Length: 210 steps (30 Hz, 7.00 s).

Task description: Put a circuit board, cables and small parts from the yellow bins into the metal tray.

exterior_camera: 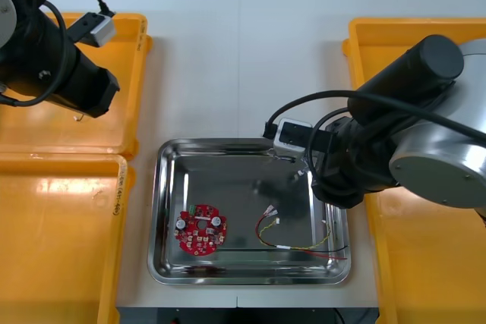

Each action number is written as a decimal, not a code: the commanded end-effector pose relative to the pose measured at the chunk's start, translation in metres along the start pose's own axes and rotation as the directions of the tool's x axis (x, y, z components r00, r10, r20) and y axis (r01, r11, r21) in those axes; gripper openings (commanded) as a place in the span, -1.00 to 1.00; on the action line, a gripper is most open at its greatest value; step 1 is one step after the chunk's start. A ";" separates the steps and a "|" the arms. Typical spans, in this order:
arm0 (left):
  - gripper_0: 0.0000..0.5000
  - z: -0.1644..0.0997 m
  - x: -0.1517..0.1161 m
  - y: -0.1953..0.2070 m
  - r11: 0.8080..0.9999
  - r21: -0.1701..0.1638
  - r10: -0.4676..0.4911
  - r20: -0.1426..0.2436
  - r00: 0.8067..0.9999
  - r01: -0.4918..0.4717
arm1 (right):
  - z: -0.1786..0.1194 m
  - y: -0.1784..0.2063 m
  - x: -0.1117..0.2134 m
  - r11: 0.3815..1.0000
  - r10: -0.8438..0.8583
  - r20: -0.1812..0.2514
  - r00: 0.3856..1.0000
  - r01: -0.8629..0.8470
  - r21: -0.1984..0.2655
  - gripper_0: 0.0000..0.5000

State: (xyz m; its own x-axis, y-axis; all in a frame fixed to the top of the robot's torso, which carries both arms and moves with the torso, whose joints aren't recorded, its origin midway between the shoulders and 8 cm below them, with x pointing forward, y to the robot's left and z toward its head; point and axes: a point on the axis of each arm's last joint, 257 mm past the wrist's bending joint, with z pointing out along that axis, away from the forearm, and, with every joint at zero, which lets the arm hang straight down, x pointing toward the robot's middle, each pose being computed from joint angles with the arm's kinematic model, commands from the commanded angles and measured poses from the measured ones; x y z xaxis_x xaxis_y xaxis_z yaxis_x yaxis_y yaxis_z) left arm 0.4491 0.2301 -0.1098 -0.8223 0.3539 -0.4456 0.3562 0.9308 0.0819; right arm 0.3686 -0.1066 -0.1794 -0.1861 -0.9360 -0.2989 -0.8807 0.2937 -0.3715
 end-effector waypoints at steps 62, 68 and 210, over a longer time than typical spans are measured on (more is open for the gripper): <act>-1.00 0.121 0.054 -0.163 0.945 0.028 -0.326 0.072 0.943 0.325 | 0.070 -0.016 0.010 1.000 0.000 -0.047 0.999 -0.001 -0.005 1.00; -0.99 0.123 0.056 -0.165 0.942 0.034 -0.334 0.068 0.940 0.333 | 0.057 -0.024 0.014 1.000 0.014 -0.054 0.998 -0.014 -0.010 1.00; 1.00 0.110 -0.052 0.168 0.544 -0.010 -0.826 0.171 0.537 0.839 | -0.097 -0.157 0.258 0.273 0.947 0.111 0.302 -0.936 0.220 1.00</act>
State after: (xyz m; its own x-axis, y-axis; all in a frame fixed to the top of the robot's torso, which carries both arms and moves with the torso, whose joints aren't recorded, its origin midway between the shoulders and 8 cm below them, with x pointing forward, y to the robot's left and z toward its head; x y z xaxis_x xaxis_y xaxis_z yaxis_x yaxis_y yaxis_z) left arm 0.5943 0.3615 -0.1742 -0.6781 -0.5883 -0.4406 -0.5028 0.8085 -0.3058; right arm 0.4152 -0.3895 -0.1332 -0.8622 0.0377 -0.5051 0.0178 0.9989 0.0440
